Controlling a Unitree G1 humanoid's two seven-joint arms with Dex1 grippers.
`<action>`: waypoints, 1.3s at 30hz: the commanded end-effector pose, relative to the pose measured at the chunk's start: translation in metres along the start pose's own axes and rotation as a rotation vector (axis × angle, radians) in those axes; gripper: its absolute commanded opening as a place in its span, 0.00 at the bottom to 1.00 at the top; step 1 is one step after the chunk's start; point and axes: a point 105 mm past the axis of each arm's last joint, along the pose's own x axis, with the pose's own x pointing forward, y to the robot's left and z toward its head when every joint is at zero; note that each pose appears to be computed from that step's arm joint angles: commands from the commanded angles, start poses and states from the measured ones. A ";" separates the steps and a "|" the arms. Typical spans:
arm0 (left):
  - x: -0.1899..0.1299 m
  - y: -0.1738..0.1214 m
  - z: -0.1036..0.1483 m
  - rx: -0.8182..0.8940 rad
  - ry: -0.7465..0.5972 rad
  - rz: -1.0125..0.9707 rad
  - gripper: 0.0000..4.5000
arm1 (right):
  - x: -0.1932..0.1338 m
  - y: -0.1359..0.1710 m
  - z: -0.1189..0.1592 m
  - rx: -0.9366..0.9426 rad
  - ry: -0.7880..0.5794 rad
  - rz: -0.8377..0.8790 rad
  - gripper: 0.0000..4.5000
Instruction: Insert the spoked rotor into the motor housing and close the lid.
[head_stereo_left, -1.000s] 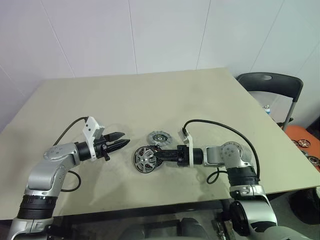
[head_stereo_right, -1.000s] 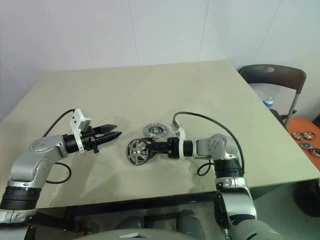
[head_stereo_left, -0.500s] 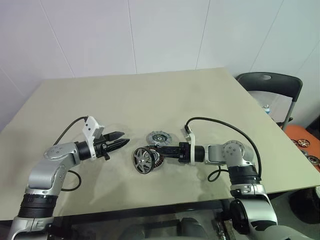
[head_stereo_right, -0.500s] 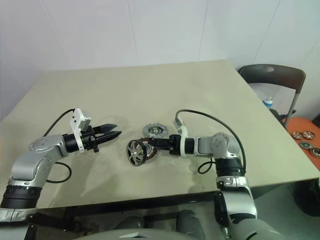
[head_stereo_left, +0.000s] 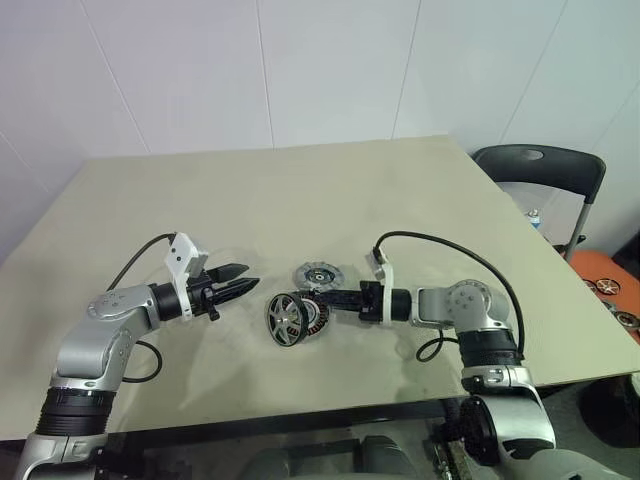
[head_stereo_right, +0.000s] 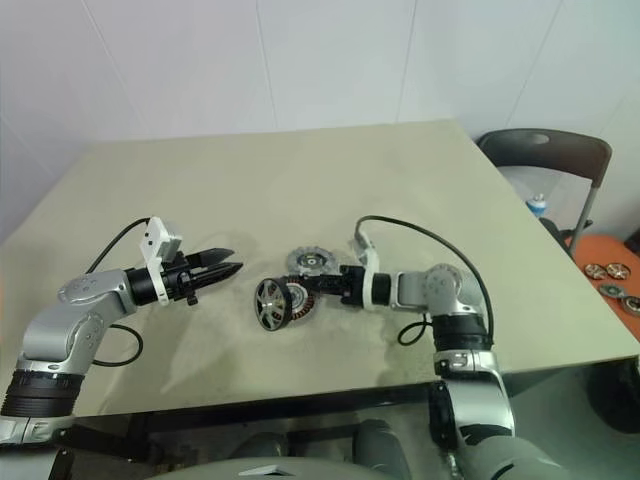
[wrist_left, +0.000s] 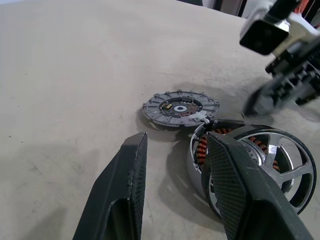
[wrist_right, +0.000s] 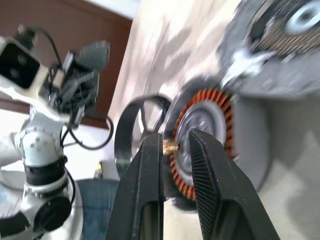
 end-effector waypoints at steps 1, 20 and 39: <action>-0.001 0.001 0.012 0.047 -0.025 0.005 0.44 | -0.011 0.034 0.012 -0.064 -0.007 0.146 0.19; -0.004 -0.004 0.016 0.052 -0.010 -0.031 0.44 | 0.007 0.080 -0.039 -0.877 0.388 0.151 0.19; 0.008 -0.009 0.012 0.035 0.001 -0.064 0.44 | -0.002 0.074 -0.038 -0.490 0.388 0.116 0.52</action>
